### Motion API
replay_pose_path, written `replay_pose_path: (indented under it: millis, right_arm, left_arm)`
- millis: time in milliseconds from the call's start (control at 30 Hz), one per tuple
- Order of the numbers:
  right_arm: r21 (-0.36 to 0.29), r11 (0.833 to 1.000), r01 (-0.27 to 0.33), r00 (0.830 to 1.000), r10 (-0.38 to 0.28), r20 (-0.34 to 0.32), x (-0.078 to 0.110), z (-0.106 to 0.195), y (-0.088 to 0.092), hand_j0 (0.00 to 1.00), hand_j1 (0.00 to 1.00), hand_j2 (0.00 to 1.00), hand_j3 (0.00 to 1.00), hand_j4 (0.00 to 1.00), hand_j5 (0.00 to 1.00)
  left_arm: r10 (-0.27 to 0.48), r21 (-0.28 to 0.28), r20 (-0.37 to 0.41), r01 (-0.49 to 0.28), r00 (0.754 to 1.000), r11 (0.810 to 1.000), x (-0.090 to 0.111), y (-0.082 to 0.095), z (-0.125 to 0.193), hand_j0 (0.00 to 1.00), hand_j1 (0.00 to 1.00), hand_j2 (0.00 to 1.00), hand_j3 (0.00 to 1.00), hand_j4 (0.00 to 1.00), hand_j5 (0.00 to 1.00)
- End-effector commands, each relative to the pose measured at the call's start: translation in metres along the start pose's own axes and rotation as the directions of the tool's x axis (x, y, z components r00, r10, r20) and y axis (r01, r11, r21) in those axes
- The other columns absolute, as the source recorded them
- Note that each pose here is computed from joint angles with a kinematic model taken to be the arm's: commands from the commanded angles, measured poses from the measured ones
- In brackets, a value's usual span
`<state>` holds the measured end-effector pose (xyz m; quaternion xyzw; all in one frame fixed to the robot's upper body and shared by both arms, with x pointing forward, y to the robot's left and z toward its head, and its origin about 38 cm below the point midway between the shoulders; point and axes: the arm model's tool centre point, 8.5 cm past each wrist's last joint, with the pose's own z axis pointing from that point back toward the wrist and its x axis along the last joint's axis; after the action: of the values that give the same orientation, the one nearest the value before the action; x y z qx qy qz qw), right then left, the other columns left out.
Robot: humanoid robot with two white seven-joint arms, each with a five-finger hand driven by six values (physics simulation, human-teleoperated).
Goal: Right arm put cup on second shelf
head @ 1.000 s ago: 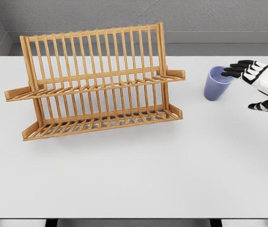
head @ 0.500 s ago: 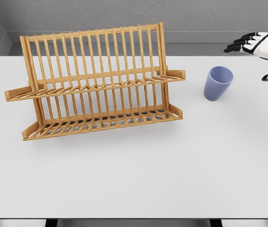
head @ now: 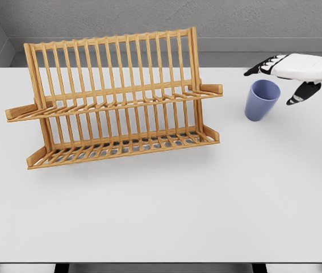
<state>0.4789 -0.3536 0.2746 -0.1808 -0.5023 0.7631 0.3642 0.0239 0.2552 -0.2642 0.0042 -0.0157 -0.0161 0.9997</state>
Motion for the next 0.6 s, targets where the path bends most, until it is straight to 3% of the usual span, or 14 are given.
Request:
replay_pose_path:
  millis: [0, 100, 167, 233, 567]
  right_arm:
    - [0.018, 0.999, 0.043, 0.999, -0.042, -0.026, -0.011, -0.004, 0.011, 1.0, 1.0, 1.0, 1.0, 1.0, 1.0]
    - [0.05, 0.996, 0.069, 0.997, -0.067, -0.042, -0.019, -0.023, 0.014, 1.0, 1.0, 1.0, 1.0, 1.0, 1.0]
    - [0.093, 0.995, 0.038, 0.996, -0.031, -0.078, -0.025, -0.023, 0.019, 1.0, 1.0, 1.0, 1.0, 1.0, 1.0]
    - [0.097, 0.994, 0.044, 0.996, -0.036, -0.086, -0.028, -0.025, 0.02, 1.0, 1.0, 1.0, 1.0, 1.0, 1.0]
    - [0.124, 0.991, 0.04, 0.997, -0.033, -0.064, -0.021, -0.049, 0.018, 1.0, 1.0, 1.0, 1.0, 1.0, 1.0]
  left_arm:
    - [0.0, 0.0, 0.001, 0.0, 1.0, 1.0, 0.0, 0.0, 0.0, 1.0, 1.0, 1.0, 1.0, 1.0, 1.0]
    - [0.0, 0.0, 0.001, 0.0, 1.0, 1.0, 0.0, 0.0, 0.0, 1.0, 1.0, 1.0, 1.0, 1.0, 1.0]
    - [0.0, 0.0, -0.001, 0.0, 1.0, 1.0, 0.0, 0.0, 0.0, 1.0, 1.0, 1.0, 1.0, 1.0, 1.0]
    - [0.0, 0.0, 0.001, 0.0, 1.0, 1.0, 0.0, 0.0, 0.0, 1.0, 1.0, 1.0, 1.0, 1.0, 1.0]
    - [0.0, 0.0, -0.001, 0.0, 1.0, 1.0, 0.0, 0.0, 0.0, 1.0, 1.0, 1.0, 1.0, 1.0, 1.0]
